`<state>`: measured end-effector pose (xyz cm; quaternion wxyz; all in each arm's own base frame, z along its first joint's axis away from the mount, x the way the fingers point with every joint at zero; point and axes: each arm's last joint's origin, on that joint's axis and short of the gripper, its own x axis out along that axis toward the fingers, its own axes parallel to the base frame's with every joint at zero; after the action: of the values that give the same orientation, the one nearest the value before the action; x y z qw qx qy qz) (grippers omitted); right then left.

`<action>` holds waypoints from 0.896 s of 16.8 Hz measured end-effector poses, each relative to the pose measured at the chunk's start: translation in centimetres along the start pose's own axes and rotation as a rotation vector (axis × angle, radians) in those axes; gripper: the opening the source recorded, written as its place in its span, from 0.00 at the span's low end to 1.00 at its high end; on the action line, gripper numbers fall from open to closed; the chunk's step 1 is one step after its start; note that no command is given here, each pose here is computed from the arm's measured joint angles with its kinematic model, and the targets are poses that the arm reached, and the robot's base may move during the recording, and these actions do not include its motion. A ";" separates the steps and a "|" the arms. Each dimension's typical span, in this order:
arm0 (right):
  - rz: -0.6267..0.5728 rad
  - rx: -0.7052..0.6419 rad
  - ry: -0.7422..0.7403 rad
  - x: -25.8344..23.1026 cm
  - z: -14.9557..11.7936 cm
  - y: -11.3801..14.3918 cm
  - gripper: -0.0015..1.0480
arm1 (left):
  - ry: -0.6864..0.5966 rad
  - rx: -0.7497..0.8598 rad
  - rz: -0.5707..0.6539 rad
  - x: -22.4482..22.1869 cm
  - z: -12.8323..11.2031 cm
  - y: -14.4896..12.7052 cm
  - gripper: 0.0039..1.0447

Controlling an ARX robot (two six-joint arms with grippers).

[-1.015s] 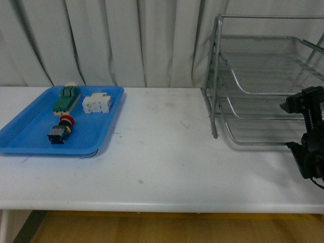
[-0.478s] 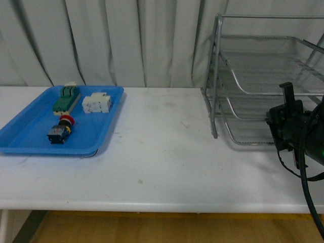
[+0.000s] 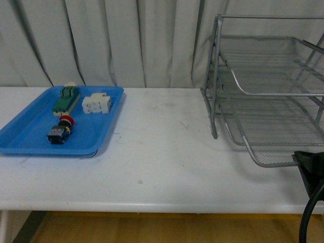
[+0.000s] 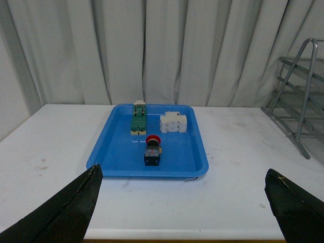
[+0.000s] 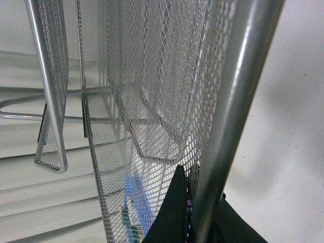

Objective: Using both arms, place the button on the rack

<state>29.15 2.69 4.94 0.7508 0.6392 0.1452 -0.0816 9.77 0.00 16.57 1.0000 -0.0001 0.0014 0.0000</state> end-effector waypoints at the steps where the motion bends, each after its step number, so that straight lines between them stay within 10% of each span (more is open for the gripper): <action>1: -0.006 -0.007 0.000 -0.3 -0.1 -0.1 0.03 | 0.000 0.000 0.000 0.0 0.0 0.0 0.94; 8: 0.000 -0.208 -0.018 -1.7 0.6 1.5 0.54 | 0.000 0.000 0.000 0.0 0.0 0.0 0.94; 11: -0.148 -0.357 -0.017 -5.3 -0.2 1.5 0.92 | 0.000 0.000 0.000 0.0 0.0 0.0 0.94; 15: -0.028 -0.727 -0.138 -10.6 -3.1 4.9 0.90 | 0.000 0.000 0.000 0.0 0.0 0.0 0.94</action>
<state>20.26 5.86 12.48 0.9356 0.3218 0.1226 -0.0778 9.77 0.00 16.56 1.0000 -0.0001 0.0016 0.0000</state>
